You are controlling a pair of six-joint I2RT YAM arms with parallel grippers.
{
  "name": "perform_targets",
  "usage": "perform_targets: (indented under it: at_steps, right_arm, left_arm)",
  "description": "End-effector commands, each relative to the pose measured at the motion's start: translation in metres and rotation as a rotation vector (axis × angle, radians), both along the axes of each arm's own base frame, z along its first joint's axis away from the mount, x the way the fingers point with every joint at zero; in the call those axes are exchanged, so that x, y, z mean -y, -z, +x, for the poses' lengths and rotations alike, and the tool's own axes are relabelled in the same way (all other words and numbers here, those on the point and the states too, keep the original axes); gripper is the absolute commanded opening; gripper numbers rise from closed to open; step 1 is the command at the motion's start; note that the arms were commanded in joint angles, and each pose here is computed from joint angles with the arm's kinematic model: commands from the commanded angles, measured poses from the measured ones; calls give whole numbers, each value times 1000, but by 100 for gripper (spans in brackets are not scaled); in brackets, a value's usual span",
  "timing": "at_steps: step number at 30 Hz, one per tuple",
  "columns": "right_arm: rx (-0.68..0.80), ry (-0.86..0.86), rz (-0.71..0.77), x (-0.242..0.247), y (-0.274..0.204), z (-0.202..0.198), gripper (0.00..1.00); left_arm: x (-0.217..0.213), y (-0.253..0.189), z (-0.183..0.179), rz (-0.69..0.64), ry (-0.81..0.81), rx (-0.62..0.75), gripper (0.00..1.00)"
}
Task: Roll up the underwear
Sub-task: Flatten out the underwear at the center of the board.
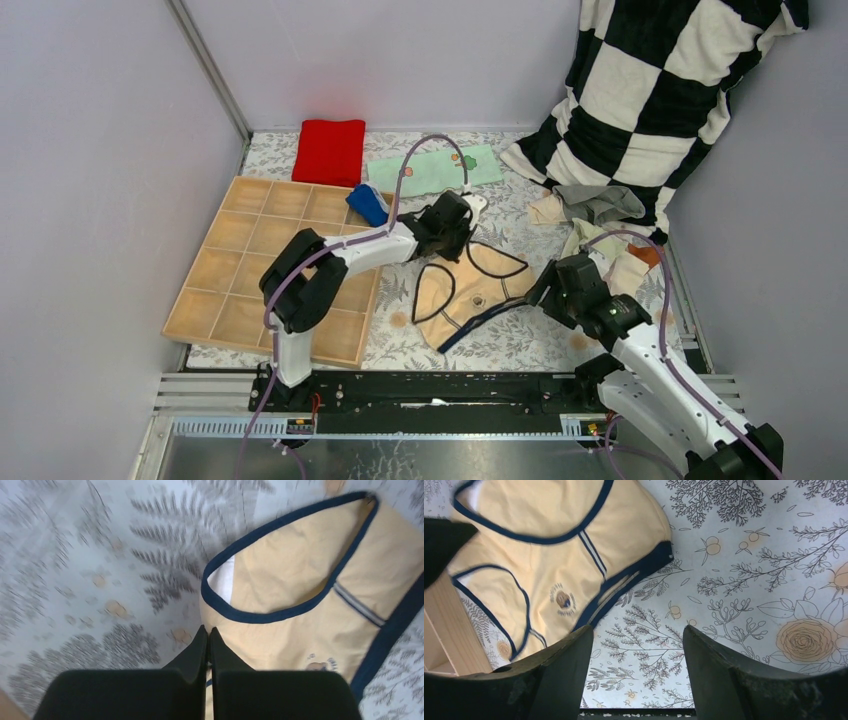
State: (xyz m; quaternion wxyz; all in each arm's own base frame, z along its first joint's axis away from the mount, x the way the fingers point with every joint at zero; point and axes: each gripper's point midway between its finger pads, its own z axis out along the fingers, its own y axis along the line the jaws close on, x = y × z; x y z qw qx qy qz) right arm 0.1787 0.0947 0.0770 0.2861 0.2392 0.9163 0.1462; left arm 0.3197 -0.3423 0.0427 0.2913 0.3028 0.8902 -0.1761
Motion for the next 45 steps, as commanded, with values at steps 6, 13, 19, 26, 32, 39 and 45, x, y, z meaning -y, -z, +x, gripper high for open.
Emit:
perform_targets:
  at_steps: [6,13,19,26,32,39,45]
  right_arm:
    - [-10,-17,-26,-5,9,19,73]
    - [-39,-14,-14,10,15,46,74]
    - [-77,-13,30,18,22,62,74]
    - [-80,-20,30,25,26,76,70]
    - [-104,-23,29,28,35,81,66]
    - [-119,-27,33,28,44,80,64]
    - [-149,-47,44,25,55,77,59]
  left_arm:
    - [8,-13,47,87,96,142,3]
    - [-6,-32,65,25,-73,171,53]
    - [-36,-81,68,-81,-289,196,70]
    - [-68,-90,8,-236,-433,82,75]
    - [-75,-53,-68,-289,-495,-63,78]
    - [-90,-16,-128,-224,-679,-139,78]
    - [-78,-7,-145,-261,-678,-179,79]
